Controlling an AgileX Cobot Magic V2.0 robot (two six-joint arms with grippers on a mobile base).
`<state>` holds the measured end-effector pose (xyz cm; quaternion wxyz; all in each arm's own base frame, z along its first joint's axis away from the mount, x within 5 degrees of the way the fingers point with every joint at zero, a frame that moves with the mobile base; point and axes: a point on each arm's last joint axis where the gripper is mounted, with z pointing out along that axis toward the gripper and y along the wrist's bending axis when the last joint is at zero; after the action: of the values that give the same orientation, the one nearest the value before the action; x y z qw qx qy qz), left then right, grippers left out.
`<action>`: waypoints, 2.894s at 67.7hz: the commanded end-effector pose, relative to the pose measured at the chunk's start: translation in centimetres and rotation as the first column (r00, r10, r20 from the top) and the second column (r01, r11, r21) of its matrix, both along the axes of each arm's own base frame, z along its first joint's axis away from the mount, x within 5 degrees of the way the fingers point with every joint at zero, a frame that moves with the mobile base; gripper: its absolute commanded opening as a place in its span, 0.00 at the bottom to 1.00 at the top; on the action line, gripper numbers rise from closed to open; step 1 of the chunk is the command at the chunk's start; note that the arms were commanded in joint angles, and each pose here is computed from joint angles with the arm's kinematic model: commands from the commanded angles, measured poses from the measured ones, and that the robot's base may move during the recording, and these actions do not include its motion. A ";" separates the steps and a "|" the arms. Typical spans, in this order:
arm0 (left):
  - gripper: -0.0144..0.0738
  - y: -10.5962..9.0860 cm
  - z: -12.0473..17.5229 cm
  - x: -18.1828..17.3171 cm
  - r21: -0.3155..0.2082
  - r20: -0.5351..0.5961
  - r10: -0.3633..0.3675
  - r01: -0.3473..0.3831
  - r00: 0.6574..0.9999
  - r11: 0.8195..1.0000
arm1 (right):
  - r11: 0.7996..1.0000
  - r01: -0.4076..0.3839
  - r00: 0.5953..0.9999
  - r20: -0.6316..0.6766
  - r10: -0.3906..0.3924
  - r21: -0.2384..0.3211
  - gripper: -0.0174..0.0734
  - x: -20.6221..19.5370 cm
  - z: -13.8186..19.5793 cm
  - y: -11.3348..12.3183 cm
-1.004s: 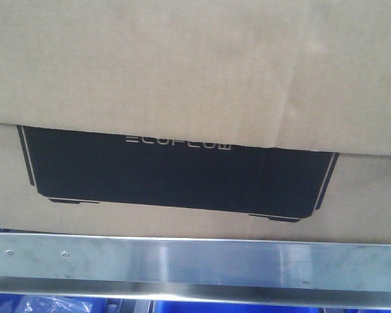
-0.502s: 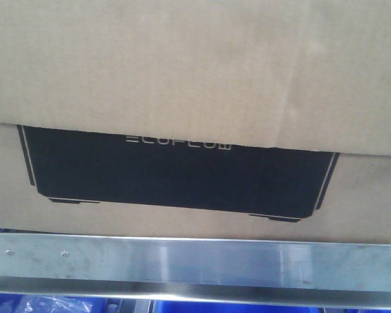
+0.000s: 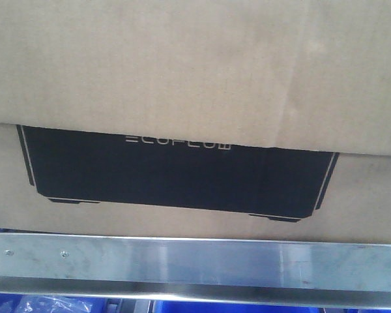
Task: Grab box from left shelf to table start
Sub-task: 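Clamp the brown ECOFLOW box's side walls with both grippers, then lift the box with both grippers and pull it off the roller shelf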
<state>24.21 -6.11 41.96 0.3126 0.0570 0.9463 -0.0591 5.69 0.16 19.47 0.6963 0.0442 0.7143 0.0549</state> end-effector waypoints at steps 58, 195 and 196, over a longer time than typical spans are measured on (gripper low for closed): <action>0.51 0.3 0.6 0.4 0.051 0.025 0.021 -0.023 0.999 0.998 | 0.992 -0.127 0.976 -0.177 0.124 -0.007 0.86 0.4 19.7 1.1; 0.06 2.9 1.7 -12.4 -0.130 0.396 0.024 0.030 0.918 0.991 | 0.978 -0.208 0.858 -0.486 0.168 -0.029 0.26 8.5 22.4 2.1; 0.06 2.9 1.3 -12.7 -0.130 0.392 0.024 0.030 0.920 0.991 | 0.978 -0.208 0.859 -0.484 0.168 -0.029 0.26 8.1 22.2 2.0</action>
<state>13.10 -3.25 42.03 0.4161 0.0552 0.9047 -0.0735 15.19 2.41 40.58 0.4192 -0.0335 0.9031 0.0876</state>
